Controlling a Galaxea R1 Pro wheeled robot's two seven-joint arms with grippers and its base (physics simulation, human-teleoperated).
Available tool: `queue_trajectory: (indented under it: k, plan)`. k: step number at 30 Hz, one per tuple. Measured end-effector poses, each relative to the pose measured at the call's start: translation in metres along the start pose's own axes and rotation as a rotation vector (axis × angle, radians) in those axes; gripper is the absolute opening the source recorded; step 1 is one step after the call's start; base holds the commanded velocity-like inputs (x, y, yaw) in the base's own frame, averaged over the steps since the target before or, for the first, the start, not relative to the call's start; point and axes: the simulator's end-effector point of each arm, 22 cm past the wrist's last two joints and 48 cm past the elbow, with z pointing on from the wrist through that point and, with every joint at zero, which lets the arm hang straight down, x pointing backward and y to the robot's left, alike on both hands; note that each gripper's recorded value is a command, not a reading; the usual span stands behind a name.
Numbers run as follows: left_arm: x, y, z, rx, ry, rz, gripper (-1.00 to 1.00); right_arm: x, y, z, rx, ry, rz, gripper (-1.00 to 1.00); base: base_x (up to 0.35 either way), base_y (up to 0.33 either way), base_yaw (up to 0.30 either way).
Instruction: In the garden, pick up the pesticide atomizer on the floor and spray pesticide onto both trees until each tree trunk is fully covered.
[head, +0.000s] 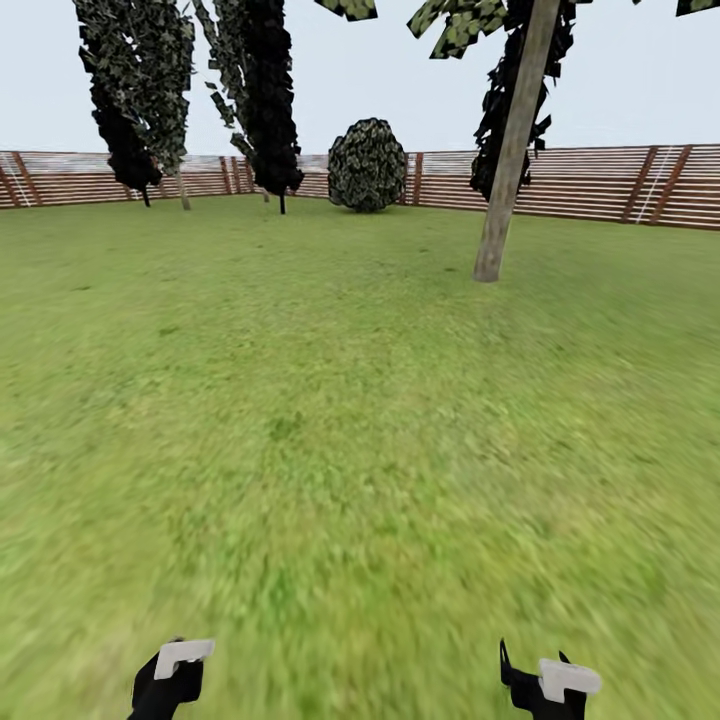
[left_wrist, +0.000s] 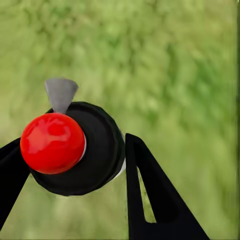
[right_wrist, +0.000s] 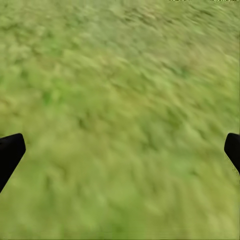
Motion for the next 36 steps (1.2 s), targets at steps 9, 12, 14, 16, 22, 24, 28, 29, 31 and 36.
queue_trajectory:
  k: [9, 12, 14, 16, 22, 24, 28, 29, 31, 36]
  plan:
    - [0.0004, 0.0, 0.0001, 0.0, 0.001, 0.0, -1.0, 0.0001, -0.0001, 0.0001, 0.0, 0.0, 0.0, 1.0, 0.288, -0.127, 0.0]
    - [0.0004, -0.0001, 0.0001, 0.0, 0.001, 0.0, -1.0, 0.0005, -0.0002, -0.0001, 0.0, 0.001, 0.0, 1.0, 0.288, -0.126, -0.102]
    - [0.0004, -0.0001, 0.0001, 0.0, 0.001, 0.0, -1.0, 0.0005, -0.0004, -0.0001, 0.001, 0.001, 0.0, 1.0, 0.288, -0.117, -0.239]
    - [0.0004, -0.0001, 0.0001, 0.0, 0.001, 0.0, -1.0, 0.0006, -0.0004, -0.0001, 0.001, 0.001, 0.0, 1.0, 0.288, -0.113, -0.279]
    - [0.0004, 0.0, 0.0001, 0.0, 0.001, 0.0, -1.0, 0.0008, -0.0005, -0.0001, 0.001, 0.002, 0.0, 1.0, 0.288, -0.096, -0.231]
    - [0.0004, 0.0, 0.0001, 0.0, 0.001, 0.0, -1.0, 0.0008, -0.0006, -0.0001, 0.002, 0.002, 0.0, 1.0, 0.289, -0.068, -0.047]
    - [0.0004, 0.0001, 0.0001, 0.0, 0.001, 0.0, -1.0, 0.0008, -0.0007, -0.0001, 0.003, 0.002, 0.0, 1.0, 0.294, -0.016, -0.008]
    - [0.0004, 0.0001, 0.0001, 0.0, 0.001, 0.0, -1.0, 0.0008, -0.0007, -0.0001, 0.003, 0.002, 0.0, 1.0, 0.297, -0.006, -0.003]
    - [0.0004, 0.0001, 0.0001, 0.0, 0.001, 0.0, -1.0, 0.0008, -0.0007, -0.0001, 0.003, 0.002, 0.0, 1.0, 0.303, -0.003, -0.002]
    - [0.0004, 0.0002, 0.0, -0.001, 0.001, 0.0, -1.0, 0.0008, -0.0007, -0.0001, 0.003, 0.002, 0.0, 1.0, 0.325, -0.001, 0.0]
